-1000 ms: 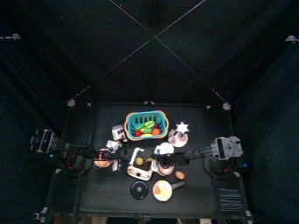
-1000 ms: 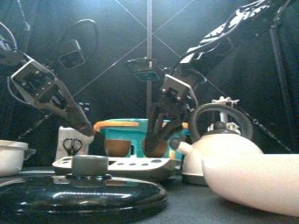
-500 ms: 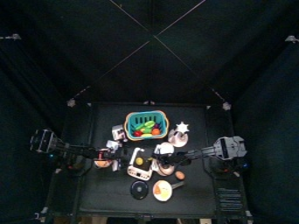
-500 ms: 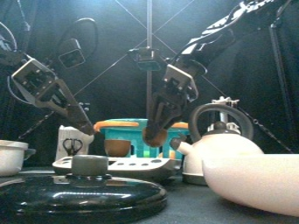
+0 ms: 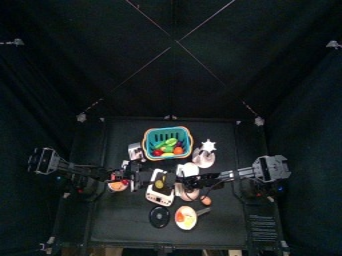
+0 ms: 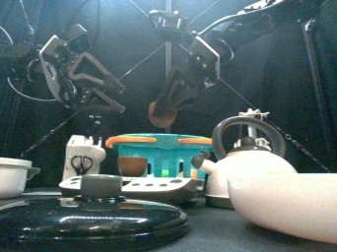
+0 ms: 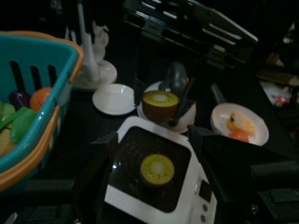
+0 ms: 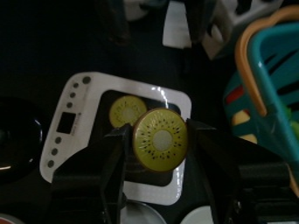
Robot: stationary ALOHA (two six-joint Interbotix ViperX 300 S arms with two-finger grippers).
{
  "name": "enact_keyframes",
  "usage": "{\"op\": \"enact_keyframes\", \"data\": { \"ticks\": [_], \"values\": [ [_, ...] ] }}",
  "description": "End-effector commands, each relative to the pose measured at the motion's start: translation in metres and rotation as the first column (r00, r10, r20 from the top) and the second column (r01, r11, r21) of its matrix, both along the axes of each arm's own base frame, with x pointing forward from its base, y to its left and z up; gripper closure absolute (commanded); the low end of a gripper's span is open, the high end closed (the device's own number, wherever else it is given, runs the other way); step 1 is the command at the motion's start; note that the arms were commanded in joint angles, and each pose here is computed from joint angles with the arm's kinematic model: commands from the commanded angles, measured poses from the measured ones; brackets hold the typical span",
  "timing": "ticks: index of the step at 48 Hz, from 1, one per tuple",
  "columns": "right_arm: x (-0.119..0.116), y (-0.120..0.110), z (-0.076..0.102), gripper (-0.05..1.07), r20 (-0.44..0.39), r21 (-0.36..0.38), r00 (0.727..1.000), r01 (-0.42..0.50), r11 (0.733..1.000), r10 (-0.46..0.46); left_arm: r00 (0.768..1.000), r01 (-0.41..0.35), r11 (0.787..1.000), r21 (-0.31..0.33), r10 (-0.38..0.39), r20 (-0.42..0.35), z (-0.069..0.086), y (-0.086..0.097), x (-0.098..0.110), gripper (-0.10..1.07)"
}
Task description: Grab kiwi half
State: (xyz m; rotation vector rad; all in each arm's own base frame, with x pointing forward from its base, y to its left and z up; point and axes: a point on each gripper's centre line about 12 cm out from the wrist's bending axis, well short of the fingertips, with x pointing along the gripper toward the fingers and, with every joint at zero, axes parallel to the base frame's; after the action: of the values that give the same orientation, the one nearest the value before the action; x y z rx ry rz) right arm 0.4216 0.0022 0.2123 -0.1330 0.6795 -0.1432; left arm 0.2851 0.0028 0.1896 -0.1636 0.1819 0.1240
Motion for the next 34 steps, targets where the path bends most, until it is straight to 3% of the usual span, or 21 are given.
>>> {"op": "enact_keyframes", "data": {
  "ticks": [1, 7, 14, 34],
  "values": [
    [-0.002, -0.001, 0.033, 0.26, 0.095, -0.018, 0.995, -0.032, 0.999, 0.033, 0.992, -0.058, 0.997, -0.049, 0.063, 0.108, 0.017, 0.006, 0.003, 0.00],
    [-0.004, 0.001, 0.048, 0.26, 0.149, -0.048, 0.985, -0.080, 0.996, 0.086, 0.964, -0.122, 0.982, -0.142, 0.152, 0.218, 0.026, 0.015, -0.001, 0.00],
    [-0.007, -0.006, 0.062, 0.26, 0.215, -0.054, 0.969, -0.114, 0.992, 0.123, 0.934, -0.122, 0.971, -0.207, 0.183, 0.307, 0.032, 0.017, -0.007, 0.00],
    [-0.014, -0.028, 0.076, 0.26, 0.331, -0.038, 0.926, -0.178, 0.983, 0.180, 0.908, 0.039, 0.950, -0.311, 0.096, 0.408, 0.043, 0.005, -0.007, 0.00]
  ]
}}
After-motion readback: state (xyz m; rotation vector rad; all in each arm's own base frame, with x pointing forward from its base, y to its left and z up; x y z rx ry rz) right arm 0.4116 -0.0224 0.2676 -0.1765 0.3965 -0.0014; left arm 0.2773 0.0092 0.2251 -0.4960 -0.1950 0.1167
